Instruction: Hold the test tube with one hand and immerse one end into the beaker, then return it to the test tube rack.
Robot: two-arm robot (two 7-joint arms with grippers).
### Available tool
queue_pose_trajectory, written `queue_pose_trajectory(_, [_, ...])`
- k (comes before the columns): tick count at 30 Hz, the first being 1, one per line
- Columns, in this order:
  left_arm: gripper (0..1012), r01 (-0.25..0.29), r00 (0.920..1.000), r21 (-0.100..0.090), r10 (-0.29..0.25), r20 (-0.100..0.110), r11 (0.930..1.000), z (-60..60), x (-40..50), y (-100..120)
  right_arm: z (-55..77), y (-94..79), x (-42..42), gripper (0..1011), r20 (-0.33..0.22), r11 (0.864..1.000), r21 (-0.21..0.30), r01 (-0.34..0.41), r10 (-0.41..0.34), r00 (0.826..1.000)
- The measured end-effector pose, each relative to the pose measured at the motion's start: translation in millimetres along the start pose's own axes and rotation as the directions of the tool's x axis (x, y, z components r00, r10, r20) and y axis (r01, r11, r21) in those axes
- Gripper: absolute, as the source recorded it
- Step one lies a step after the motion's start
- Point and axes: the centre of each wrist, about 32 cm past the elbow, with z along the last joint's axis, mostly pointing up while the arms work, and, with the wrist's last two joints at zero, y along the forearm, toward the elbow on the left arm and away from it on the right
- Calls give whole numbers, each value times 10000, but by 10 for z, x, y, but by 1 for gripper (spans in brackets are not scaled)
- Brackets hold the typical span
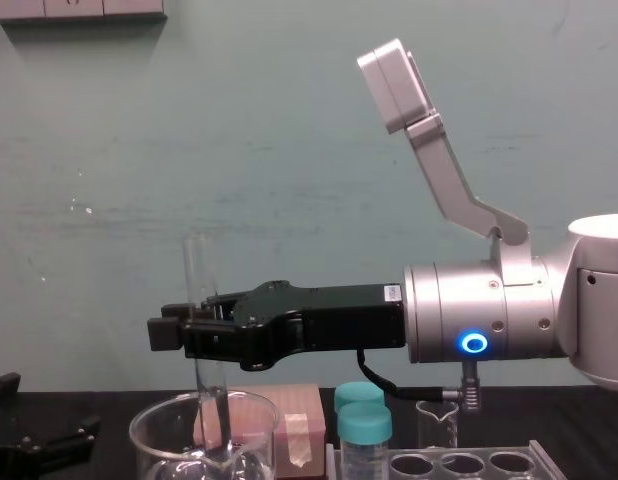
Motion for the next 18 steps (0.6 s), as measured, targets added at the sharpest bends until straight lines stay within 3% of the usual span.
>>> queue_pose_trajectory(18, [1000,0,10000,-1,0,0,10000,0,0,0,0,0,0,241,1,10000,0,0,0,10000])
